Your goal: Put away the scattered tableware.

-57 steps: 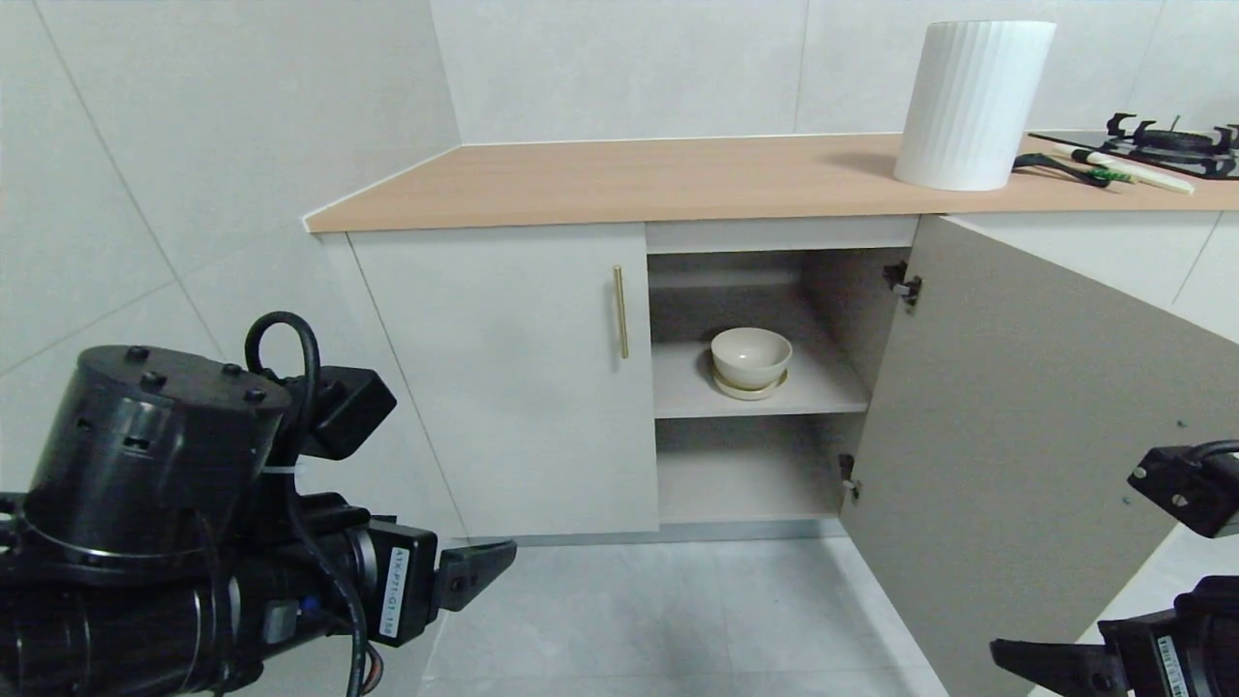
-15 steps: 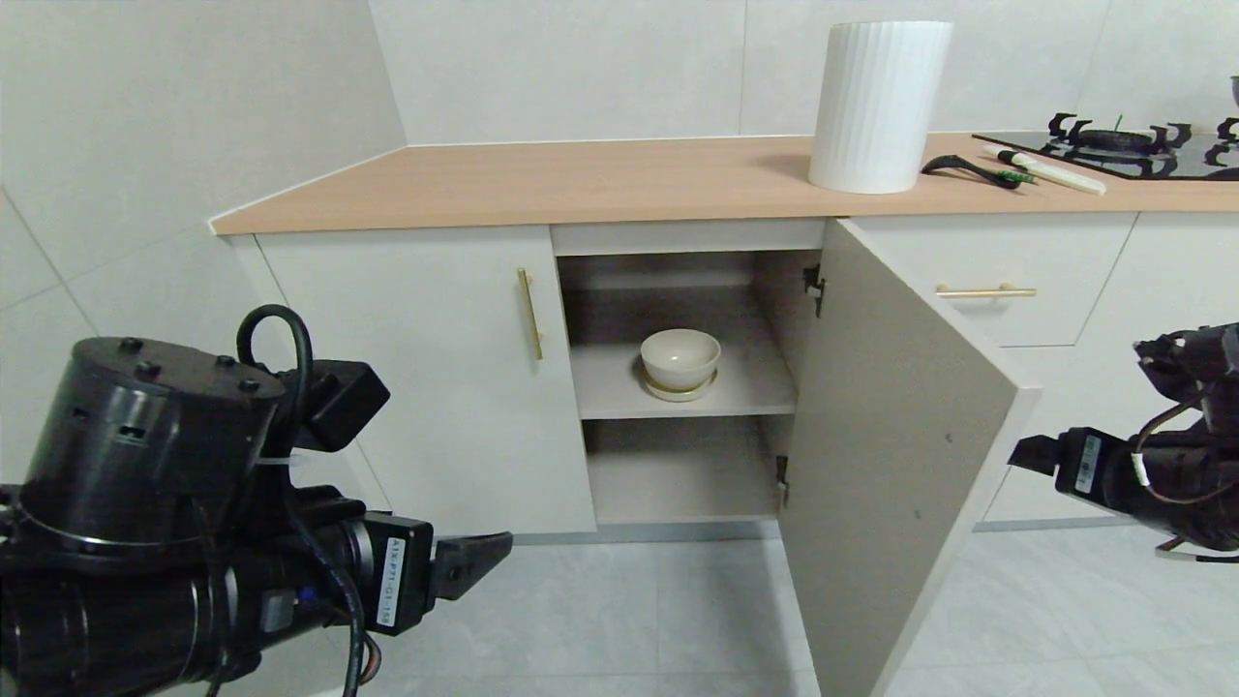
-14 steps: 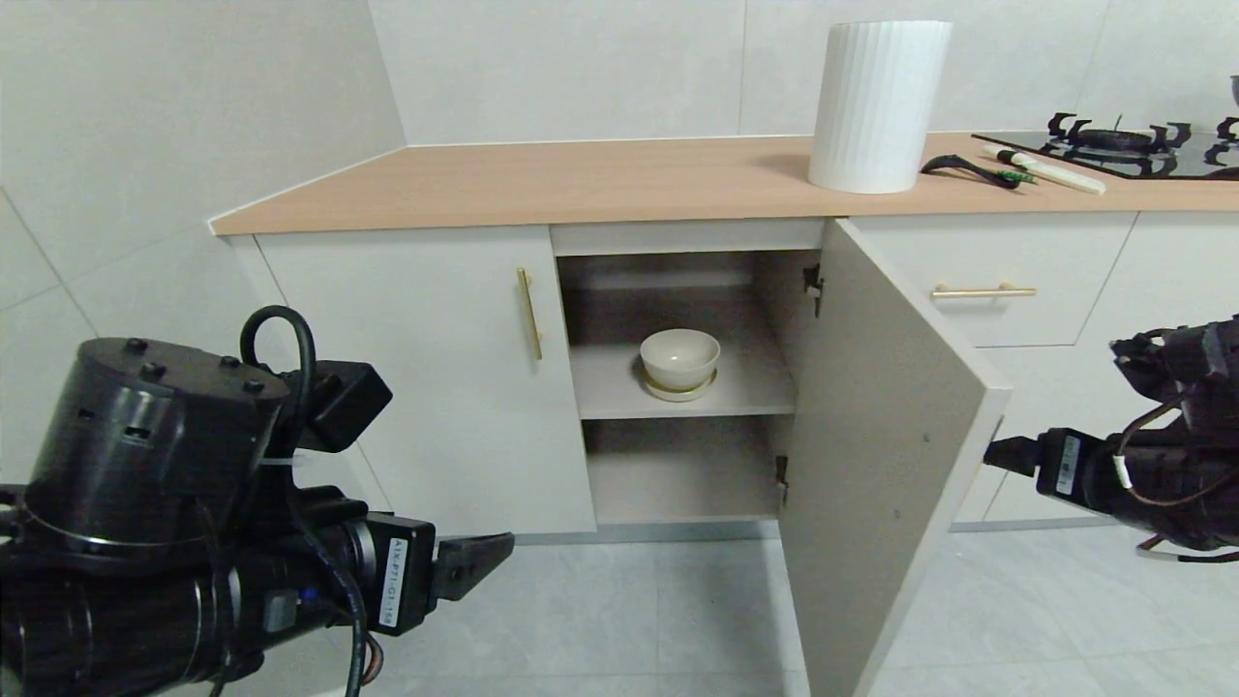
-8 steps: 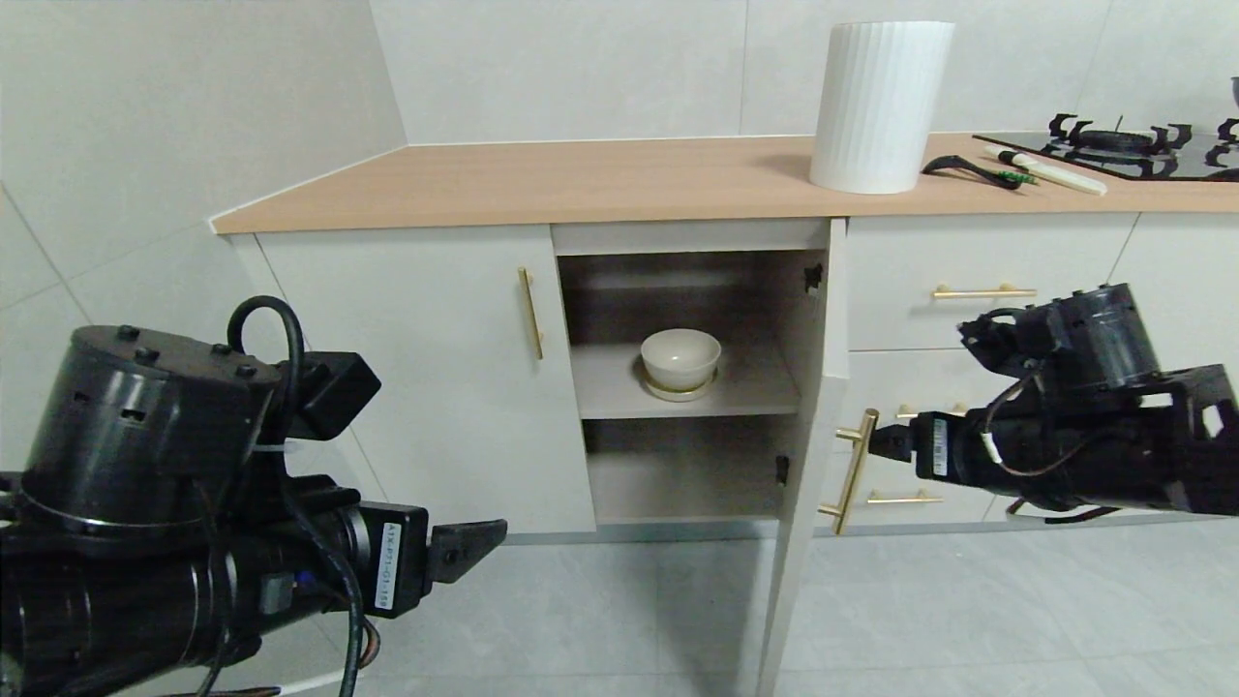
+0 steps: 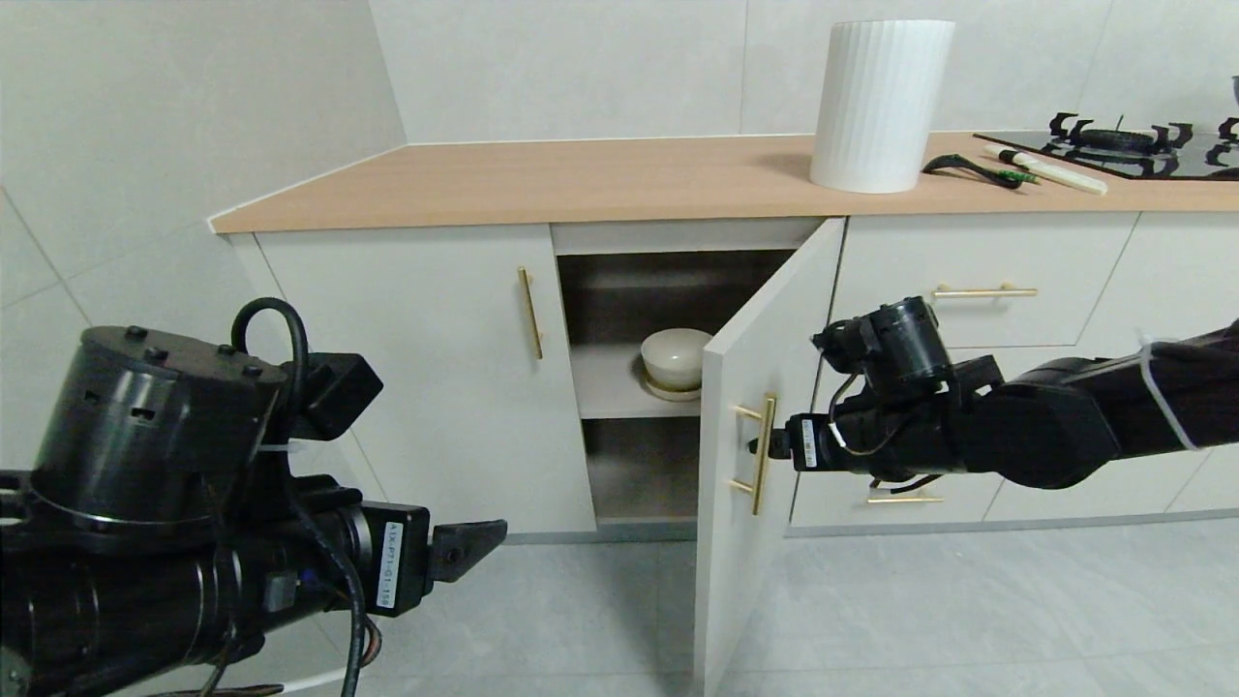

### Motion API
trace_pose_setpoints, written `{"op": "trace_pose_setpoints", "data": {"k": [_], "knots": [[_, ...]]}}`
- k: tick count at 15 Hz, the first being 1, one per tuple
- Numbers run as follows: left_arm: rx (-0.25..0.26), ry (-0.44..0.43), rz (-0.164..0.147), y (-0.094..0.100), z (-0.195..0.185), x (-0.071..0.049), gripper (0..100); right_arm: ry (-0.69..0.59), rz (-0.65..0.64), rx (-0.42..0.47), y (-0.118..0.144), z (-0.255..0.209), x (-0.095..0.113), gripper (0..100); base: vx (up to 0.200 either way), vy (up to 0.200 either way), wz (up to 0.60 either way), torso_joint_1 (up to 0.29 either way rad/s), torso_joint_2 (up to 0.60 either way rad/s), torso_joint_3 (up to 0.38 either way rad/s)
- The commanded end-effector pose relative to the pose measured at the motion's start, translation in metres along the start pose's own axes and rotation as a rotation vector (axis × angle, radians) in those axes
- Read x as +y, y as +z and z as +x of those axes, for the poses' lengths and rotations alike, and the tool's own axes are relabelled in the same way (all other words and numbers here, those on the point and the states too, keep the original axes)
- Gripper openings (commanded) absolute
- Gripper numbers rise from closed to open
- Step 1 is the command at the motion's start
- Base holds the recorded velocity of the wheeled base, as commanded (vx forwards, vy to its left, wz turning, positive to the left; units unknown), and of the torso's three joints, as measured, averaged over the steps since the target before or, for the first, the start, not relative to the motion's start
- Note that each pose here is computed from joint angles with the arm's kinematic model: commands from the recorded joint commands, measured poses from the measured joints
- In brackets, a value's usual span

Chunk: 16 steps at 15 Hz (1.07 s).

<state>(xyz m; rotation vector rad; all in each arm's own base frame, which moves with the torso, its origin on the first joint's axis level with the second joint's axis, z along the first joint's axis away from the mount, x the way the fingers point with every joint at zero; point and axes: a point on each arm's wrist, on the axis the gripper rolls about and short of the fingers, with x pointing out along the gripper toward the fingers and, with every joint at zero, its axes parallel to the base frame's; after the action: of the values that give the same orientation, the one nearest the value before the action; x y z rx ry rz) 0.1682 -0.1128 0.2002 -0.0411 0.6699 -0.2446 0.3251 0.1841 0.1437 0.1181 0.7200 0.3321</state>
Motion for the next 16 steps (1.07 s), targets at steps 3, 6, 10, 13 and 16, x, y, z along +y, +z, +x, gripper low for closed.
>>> {"op": "trace_pose_setpoints", "data": {"k": [3, 6, 10, 13, 16], "knots": [[0.02, 0.009, 0.004, -0.002, 0.006, -0.001, 100, -0.004, 0.002, 0.02, -0.013, 0.035, 0.0, 100, 0.0, 0.0, 0.0, 0.0, 0.0, 0.0], [0.021, 0.01, 0.005, -0.002, 0.006, -0.001, 100, 0.011, 0.014, -0.036, -0.009, 0.041, 0.001, 100, 0.0, 0.0, 0.0, 0.0, 0.0, 0.0], [0.021, 0.01, 0.005, -0.002, 0.005, -0.001, 100, 0.031, 0.068, -0.078, -0.005, 0.045, 0.003, 100, 0.1, 0.0, 0.0, 0.0, 0.0, 0.0], [0.022, 0.012, 0.004, -0.002, 0.006, 0.0, 100, 0.037, 0.091, -0.087, -0.004, 0.047, 0.004, 100, 0.2, 0.0, 0.0, -0.002, 0.0, 0.004], [0.026, 0.015, 0.005, -0.002, 0.008, -0.001, 100, 0.049, 0.105, -0.087, -0.005, 0.045, 0.009, 100, 0.2, 0.0, 0.0, 0.007, 0.0, 0.001]]}}
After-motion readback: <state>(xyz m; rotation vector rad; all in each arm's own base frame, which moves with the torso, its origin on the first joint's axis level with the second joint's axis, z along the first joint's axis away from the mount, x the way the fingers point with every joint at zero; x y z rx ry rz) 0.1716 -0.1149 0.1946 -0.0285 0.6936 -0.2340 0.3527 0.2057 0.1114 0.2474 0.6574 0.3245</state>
